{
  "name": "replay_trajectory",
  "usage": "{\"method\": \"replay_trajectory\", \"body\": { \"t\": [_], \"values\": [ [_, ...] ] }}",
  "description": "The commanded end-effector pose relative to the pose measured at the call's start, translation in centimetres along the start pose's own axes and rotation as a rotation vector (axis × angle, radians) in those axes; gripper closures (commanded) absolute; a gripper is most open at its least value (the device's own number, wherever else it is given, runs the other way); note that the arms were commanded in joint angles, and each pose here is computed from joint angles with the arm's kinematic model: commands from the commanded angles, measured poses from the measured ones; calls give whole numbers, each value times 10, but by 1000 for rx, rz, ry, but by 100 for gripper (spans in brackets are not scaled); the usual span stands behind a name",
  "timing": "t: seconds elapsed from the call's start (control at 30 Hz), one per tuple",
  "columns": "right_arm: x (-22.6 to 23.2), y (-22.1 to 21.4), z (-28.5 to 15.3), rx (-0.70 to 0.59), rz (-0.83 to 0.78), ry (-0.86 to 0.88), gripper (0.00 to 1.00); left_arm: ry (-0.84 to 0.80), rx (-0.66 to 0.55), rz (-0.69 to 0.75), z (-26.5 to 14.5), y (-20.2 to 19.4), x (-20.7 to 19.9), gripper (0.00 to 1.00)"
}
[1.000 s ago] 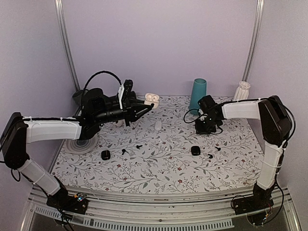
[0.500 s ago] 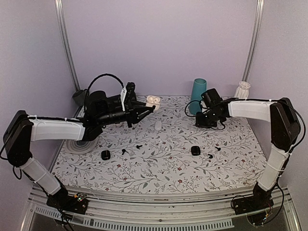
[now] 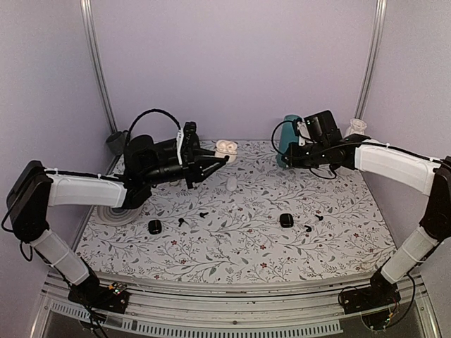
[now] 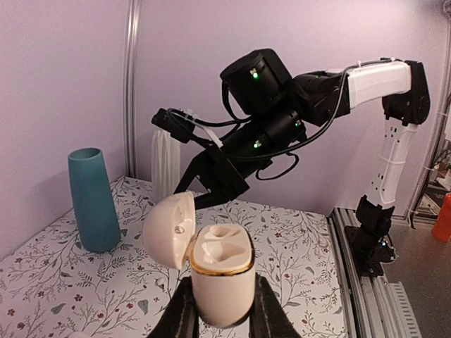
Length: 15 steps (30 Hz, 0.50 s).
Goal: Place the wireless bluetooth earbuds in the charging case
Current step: Pick up the left earbud from the center of the board, then insert the left earbud into the left side groove of the charging case.
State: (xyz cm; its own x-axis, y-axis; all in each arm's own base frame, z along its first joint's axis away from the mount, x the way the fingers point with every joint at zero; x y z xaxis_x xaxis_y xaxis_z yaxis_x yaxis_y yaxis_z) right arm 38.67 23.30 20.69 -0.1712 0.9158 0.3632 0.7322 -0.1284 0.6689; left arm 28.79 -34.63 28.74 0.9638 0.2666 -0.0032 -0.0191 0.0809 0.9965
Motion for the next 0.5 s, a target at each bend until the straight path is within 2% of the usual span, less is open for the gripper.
{"method": "replay_trajectory", "body": {
  "t": [0.0,0.2,0.47],
  "values": [
    [55,29,-46,-147,-83,151,84,-110,-62,93,-1,-3,-18,100],
    [110,44,-97,-261,-192,280,83,-221,-142,231,-7,-2,-32,100],
    [154,43,-140,-340,-302,408,82,-274,-174,215,-10,-9,-25,100]
  ]
}}
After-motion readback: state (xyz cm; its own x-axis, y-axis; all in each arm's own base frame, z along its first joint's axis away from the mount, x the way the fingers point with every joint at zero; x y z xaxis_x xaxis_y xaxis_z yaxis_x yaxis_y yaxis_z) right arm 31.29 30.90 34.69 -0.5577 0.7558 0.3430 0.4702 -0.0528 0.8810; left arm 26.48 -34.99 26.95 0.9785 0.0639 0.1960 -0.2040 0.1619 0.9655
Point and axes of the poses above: each gripper's point midway between its finger pads, its own z axis out along the fingers, its own x axis along the line the jaws close on, y = z × x, the point moved 2 cm from there along -z, back along the fingers, and after that the axes turned 5 degrees about z, right-handed, at the moved point
